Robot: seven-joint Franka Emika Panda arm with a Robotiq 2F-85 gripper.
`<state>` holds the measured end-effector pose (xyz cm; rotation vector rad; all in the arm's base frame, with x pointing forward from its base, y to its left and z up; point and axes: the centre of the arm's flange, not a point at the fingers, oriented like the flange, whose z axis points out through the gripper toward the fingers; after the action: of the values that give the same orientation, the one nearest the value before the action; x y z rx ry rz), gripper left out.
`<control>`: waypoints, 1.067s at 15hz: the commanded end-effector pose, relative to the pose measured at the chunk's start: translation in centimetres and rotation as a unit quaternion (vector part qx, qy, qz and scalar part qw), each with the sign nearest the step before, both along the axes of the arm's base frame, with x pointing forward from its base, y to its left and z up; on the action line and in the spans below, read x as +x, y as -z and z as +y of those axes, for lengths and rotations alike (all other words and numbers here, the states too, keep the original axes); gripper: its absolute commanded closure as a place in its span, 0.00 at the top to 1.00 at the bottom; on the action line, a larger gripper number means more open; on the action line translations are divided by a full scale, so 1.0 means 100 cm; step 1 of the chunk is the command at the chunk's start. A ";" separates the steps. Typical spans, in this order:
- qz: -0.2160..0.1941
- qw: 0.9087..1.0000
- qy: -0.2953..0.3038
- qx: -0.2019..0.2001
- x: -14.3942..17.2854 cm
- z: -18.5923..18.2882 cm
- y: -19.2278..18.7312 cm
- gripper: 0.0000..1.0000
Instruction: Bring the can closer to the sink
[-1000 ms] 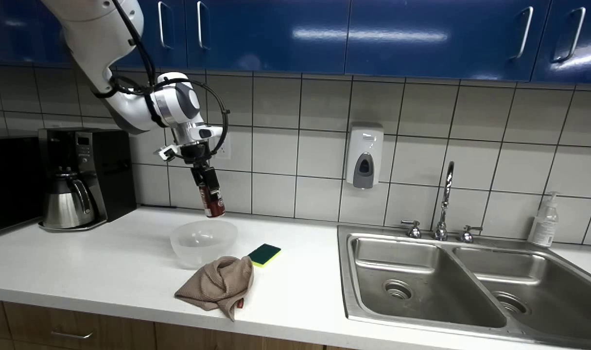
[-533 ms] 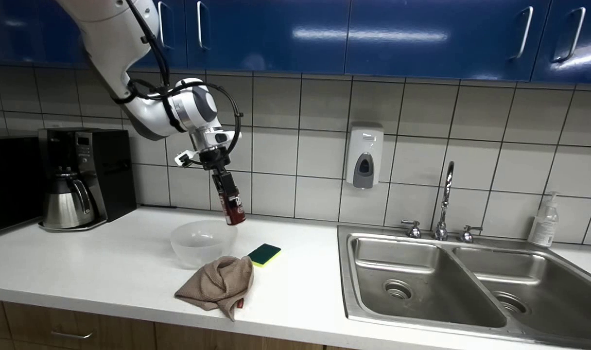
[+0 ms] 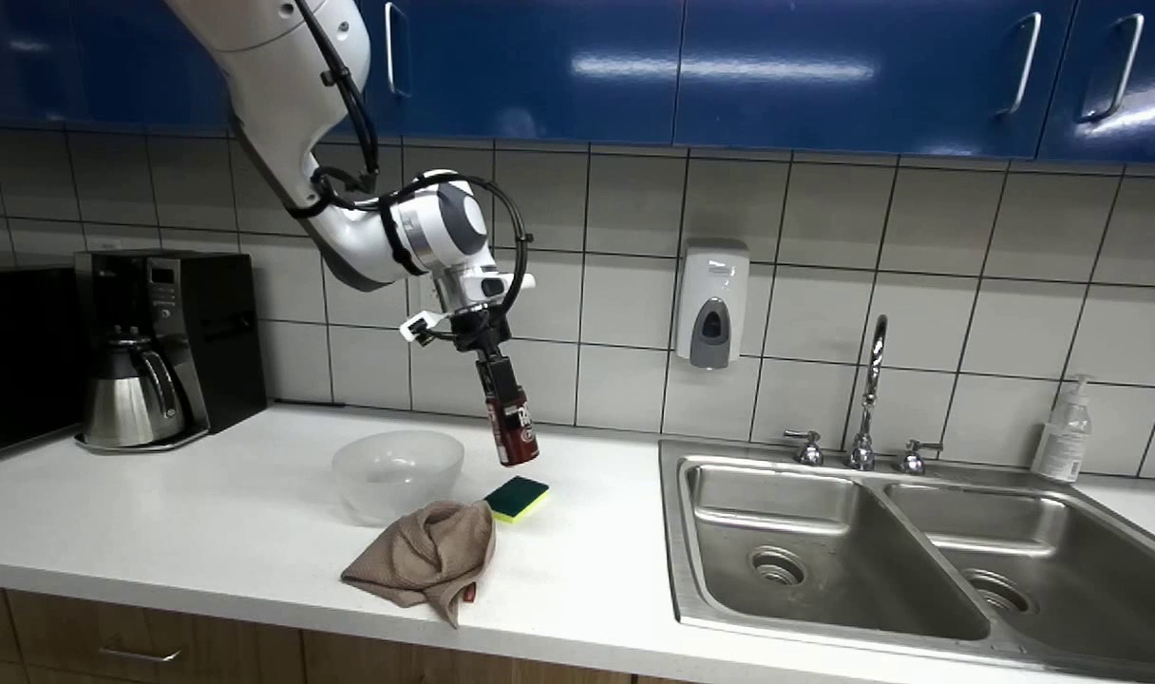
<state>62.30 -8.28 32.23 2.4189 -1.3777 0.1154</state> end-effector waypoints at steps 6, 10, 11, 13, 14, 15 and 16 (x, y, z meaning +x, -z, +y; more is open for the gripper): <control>-0.019 0.999 0.049 -0.002 -0.026 -0.084 0.030 0.40; -0.029 0.998 0.052 0.007 -0.032 -0.105 0.065 0.40; -0.033 0.998 0.054 0.011 -0.033 -0.108 0.073 0.40; -0.042 0.997 0.061 0.021 -0.034 -0.110 0.084 0.40; -0.047 0.996 0.067 0.027 -0.034 -0.110 0.089 0.40; -0.054 0.995 0.072 0.033 -0.033 -0.109 0.091 0.40; -0.060 0.995 0.075 0.037 -0.033 -0.108 0.093 0.40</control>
<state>59.12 -18.89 22.74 2.3619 -1.5951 0.1472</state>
